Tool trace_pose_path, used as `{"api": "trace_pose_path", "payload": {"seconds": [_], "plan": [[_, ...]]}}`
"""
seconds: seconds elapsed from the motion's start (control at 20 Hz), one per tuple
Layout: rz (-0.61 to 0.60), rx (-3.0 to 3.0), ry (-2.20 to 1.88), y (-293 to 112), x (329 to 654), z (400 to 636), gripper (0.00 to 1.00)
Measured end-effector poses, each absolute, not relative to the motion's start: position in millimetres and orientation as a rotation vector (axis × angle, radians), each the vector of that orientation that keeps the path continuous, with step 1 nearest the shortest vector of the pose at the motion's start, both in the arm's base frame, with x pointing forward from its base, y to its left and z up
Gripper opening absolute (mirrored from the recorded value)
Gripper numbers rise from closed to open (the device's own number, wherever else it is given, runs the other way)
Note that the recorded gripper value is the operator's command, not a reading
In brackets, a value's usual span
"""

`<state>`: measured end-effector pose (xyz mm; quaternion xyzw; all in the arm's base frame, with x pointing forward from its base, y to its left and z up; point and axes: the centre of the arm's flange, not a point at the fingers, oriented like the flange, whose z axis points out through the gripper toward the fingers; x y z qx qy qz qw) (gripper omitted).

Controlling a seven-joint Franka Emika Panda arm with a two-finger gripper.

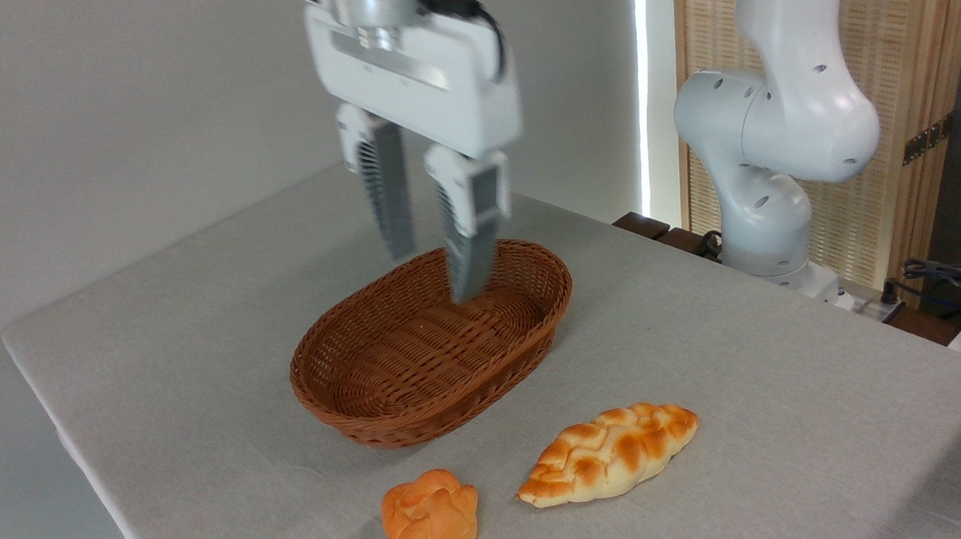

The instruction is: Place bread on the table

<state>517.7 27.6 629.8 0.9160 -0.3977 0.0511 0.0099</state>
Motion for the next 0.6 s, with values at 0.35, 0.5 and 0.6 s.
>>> {"api": "trace_pose_path", "payload": {"seconds": [0.35,0.5,0.6], "plan": [[0.074,2.845,-1.242,5.1,540.7,623.3,1.00],[0.052,2.847,-1.227,-7.3,549.4,615.2,1.00],[0.045,2.842,-1.236,-13.1,553.5,612.2,1.00]]}}
